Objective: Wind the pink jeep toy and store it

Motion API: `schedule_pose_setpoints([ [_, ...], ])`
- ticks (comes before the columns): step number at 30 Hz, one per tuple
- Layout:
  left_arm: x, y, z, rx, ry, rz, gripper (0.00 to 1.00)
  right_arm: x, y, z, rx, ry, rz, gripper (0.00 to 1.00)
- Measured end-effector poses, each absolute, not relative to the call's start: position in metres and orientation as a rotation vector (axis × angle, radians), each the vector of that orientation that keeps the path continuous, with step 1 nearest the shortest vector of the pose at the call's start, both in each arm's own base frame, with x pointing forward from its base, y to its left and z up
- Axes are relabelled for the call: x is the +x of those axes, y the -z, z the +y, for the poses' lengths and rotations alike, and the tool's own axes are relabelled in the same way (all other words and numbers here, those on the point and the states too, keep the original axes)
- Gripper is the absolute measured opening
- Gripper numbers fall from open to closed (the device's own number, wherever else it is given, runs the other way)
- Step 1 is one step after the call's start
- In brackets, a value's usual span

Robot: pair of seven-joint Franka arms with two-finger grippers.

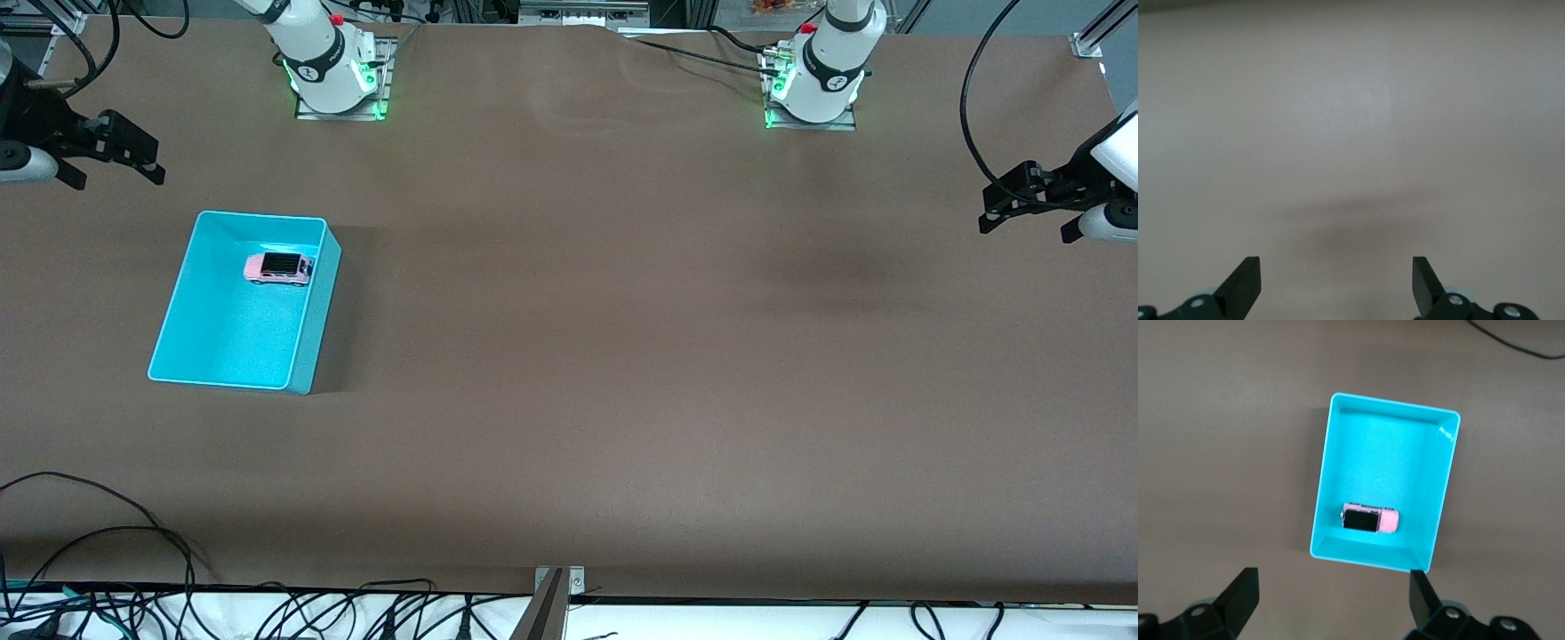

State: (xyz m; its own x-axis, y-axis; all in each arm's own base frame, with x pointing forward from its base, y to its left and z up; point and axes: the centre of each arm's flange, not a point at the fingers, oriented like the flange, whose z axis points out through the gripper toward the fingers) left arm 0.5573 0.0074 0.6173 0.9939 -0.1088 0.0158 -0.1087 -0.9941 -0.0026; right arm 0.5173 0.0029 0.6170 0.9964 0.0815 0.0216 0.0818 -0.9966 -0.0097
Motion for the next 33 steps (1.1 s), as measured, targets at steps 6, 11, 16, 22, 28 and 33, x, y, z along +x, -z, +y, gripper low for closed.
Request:
schedule_pose_setpoints([
  [6, 0.557, -0.617, 0.007, -3.135, 0.025, 0.171, 1.0, 0.541, -0.61, 0.005, -3.138, 0.062, -0.126, 1.0],
  [11, 0.557, -0.617, 0.007, -3.135, 0.025, 0.171, 1.0, 0.566, -0.604, 0.009, -3.151, 0.062, -0.126, 1.0],
  [16, 0.557, -0.617, 0.007, -3.135, 0.025, 0.171, 1.0, 0.577, -0.598, 0.011, -3.156, 0.052, -0.126, 1.0],
  [22, 0.557, -0.617, 0.007, -3.135, 0.025, 0.171, 1.0, 0.578, -0.599, 0.011, -3.157, 0.049, -0.126, 1.0],
  [28, 0.557, -0.617, 0.007, -3.135, 0.025, 0.171, 1.0, 0.577, -0.6, 0.011, -3.157, 0.044, -0.126, 1.0],
  [33, 0.557, -0.617, 0.007, -3.135, 0.025, 0.171, 1.0, 0.576, -0.598, 0.011, -3.157, 0.02, -0.127, 1.0],
])
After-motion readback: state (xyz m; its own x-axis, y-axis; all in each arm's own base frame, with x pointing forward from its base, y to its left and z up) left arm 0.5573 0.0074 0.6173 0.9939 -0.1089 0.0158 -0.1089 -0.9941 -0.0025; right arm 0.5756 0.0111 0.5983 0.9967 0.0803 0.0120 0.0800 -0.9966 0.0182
